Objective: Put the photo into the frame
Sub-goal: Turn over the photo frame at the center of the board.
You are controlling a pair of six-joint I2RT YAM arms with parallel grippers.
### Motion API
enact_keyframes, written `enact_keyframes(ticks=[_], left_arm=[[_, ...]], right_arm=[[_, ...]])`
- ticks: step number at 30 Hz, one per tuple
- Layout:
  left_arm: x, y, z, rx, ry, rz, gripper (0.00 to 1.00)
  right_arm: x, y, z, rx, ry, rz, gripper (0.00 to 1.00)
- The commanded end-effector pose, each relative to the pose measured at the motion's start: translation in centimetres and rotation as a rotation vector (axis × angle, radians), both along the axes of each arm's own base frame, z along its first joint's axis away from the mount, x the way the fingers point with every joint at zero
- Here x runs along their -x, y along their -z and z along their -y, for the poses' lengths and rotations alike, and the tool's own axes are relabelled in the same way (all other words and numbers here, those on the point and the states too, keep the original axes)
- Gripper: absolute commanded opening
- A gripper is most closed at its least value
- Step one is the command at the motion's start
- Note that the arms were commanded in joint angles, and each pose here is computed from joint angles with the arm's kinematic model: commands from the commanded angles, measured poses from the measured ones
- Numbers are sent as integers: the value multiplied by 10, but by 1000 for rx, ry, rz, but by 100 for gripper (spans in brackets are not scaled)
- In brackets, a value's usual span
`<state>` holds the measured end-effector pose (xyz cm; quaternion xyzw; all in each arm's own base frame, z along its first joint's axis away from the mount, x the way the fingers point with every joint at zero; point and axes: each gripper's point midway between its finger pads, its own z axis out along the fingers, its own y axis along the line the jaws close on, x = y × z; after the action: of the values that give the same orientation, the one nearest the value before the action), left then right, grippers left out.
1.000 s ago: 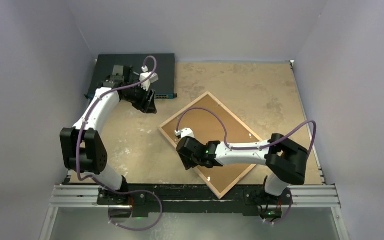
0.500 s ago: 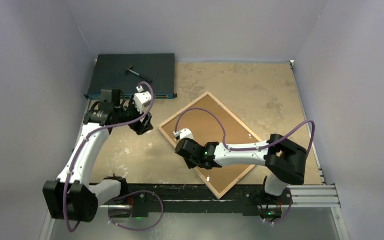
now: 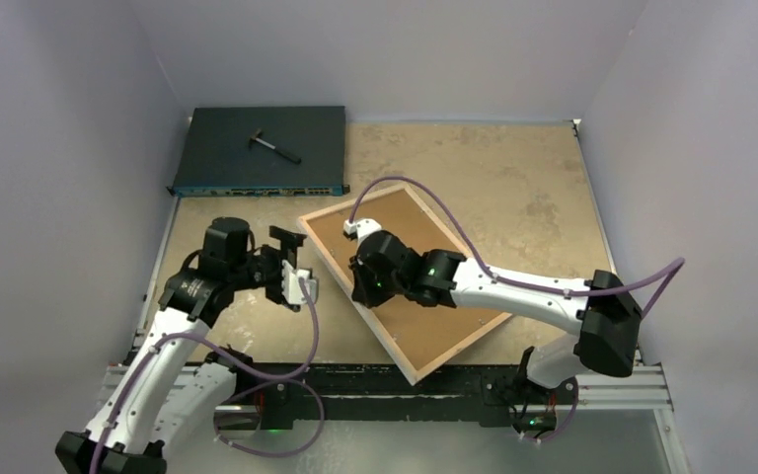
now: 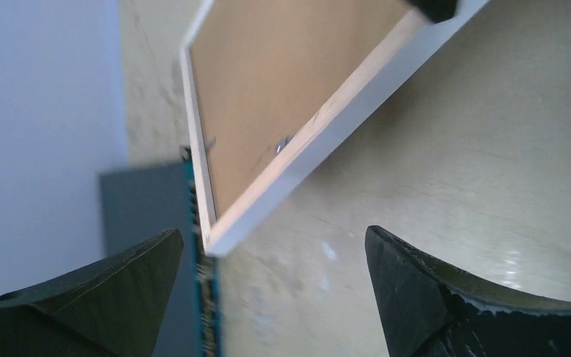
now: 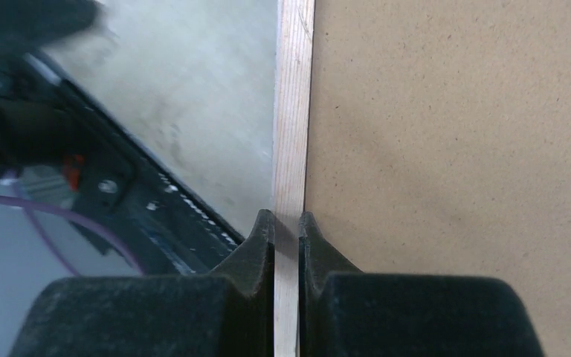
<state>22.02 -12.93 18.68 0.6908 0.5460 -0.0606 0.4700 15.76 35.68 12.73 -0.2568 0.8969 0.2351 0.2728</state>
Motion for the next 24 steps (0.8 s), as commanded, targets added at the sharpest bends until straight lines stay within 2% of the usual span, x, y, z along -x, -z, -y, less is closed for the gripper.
enact_keyframes(ticks=[1, 3, 7, 11, 12, 18, 20, 23, 24], left_arm=[[-19, -26, 28, -144, 211, 347, 93], [-25, -32, 39, -183, 240, 413, 94], [-24, -20, 49, -327, 351, 444, 95], [-31, -19, 56, -382, 384, 525, 96], [-32, -17, 58, -390, 393, 520, 93], [-35, -27, 72, -376, 391, 500, 63], [-31, -25, 74, -393, 401, 471, 49], [-28, -25, 76, -394, 404, 459, 20], [-27, -27, 77, -385, 407, 463, 13]], right_arm=[[-5, -87, -26, -221, -105, 35, 0], [-5, -99, -26, -242, -127, 31, 0], [-9, -116, -23, -284, -139, 19, 0], [-7, -127, -23, -308, -156, 13, 0], [-7, -129, -22, -312, -158, 11, 0], [-9, -132, -15, -313, -156, 9, 0], [-11, -137, -12, -324, -151, 15, 0], [-14, -142, -10, -323, -148, 20, 0], [-15, -142, -8, -316, -144, 22, 7]])
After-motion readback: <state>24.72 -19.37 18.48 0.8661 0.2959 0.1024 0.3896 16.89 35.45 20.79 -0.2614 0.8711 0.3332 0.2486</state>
